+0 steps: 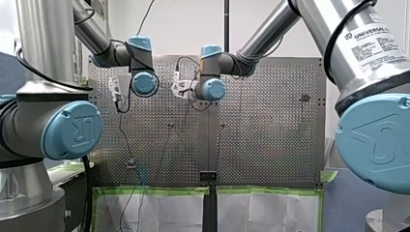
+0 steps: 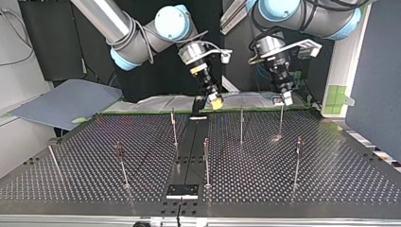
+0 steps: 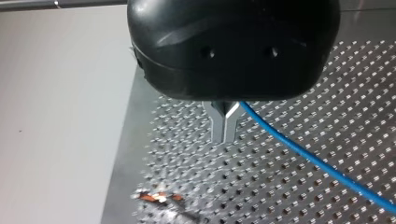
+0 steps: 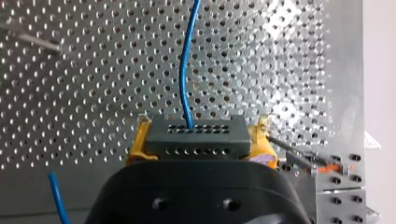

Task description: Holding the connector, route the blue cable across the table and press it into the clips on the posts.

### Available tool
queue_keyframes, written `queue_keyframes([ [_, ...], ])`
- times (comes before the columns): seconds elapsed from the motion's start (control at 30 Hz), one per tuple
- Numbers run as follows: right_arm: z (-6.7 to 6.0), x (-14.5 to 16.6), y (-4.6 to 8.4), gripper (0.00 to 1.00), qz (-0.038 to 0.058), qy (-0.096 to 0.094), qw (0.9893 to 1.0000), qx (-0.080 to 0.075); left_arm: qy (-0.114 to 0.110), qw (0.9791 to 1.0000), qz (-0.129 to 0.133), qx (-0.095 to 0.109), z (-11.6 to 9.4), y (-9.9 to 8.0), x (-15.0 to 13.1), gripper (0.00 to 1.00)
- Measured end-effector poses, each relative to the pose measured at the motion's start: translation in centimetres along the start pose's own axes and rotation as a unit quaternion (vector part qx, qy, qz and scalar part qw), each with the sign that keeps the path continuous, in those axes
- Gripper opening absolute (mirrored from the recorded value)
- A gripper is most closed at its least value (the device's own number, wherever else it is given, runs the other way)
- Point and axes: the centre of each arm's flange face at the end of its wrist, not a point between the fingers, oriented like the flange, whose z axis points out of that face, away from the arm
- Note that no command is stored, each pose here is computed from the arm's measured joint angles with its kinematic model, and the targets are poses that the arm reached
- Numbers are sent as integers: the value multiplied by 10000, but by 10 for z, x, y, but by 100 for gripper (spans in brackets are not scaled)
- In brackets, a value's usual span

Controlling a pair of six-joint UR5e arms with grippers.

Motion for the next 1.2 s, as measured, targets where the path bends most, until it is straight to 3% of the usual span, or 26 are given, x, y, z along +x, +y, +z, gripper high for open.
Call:
queue_keyframes([
  [0.47, 23, 29, -9, 0, 41, -23, 10000, 61, 367, 9988, 318, -25, 21, 20, -1, 0],
  [0.7, 37, 49, -14, 0, 50, 106, 9999, 103, 272, 9993, 269, -6, 39, 17, -15, 0],
  [0.93, 53, 46, -17, 0, 52, 77, 9998, 156, 154, 9996, 243, -22, 61, 15, -28, 0],
  [1.2, 70, 42, -20, 0, 153, 41, 9996, 236, 48, 9996, 279, -59, 80, 18, -38, 0],
])
